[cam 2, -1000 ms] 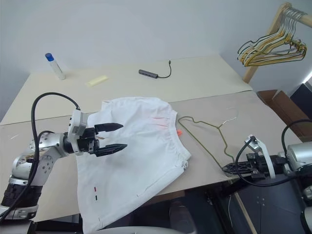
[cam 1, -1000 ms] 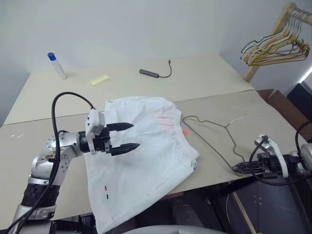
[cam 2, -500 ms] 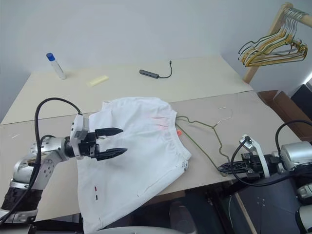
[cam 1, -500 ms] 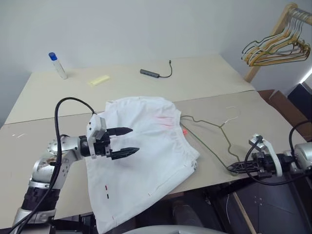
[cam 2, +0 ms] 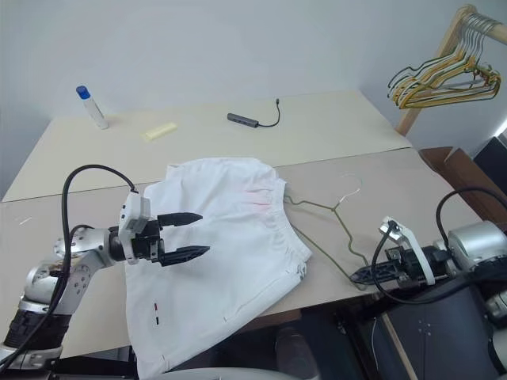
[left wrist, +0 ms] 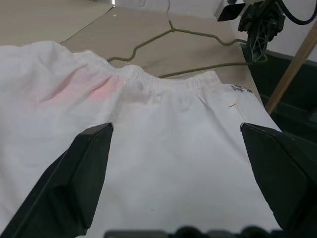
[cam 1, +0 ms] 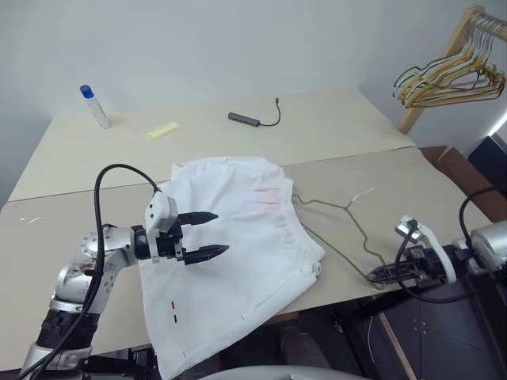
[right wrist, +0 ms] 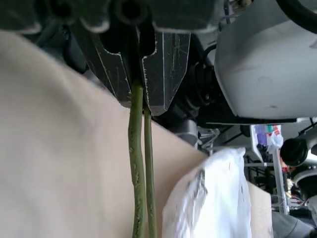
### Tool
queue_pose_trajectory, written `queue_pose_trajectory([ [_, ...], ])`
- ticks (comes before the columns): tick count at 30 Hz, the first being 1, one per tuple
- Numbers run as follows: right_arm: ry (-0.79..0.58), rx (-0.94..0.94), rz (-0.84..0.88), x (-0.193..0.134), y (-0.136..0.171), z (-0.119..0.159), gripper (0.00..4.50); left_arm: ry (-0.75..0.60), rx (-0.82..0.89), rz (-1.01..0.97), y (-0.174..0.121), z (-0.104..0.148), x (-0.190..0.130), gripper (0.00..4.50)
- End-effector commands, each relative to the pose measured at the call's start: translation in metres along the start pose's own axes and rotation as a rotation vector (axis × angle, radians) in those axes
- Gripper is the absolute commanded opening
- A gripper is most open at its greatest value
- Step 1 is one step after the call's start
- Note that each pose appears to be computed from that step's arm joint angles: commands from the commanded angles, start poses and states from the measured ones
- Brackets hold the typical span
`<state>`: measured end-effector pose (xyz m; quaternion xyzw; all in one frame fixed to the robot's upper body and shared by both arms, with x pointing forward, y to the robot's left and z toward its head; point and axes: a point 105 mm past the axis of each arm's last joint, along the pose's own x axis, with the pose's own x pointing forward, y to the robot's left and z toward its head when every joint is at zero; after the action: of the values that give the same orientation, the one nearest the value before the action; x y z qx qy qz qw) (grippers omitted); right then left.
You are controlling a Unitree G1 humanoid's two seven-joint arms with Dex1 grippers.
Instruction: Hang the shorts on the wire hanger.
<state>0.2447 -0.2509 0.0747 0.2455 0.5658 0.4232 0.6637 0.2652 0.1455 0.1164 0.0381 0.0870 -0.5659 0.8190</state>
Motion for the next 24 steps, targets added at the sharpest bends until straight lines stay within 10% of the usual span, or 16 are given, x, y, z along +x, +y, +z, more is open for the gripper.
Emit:
queue_pose_trajectory([
  [1, -0.056, -0.036, 0.048, -0.003, 0.006, 0.022, 0.0, -0.019, 0.063, -0.002, -0.002, 0.01, 0.002, 4.46],
  [24, -0.239, -0.178, 0.043, 0.005, 0.0, 0.08, 0.0, -0.048, 0.06, 0.025, -0.003, 0.014, 0.003, 4.46],
])
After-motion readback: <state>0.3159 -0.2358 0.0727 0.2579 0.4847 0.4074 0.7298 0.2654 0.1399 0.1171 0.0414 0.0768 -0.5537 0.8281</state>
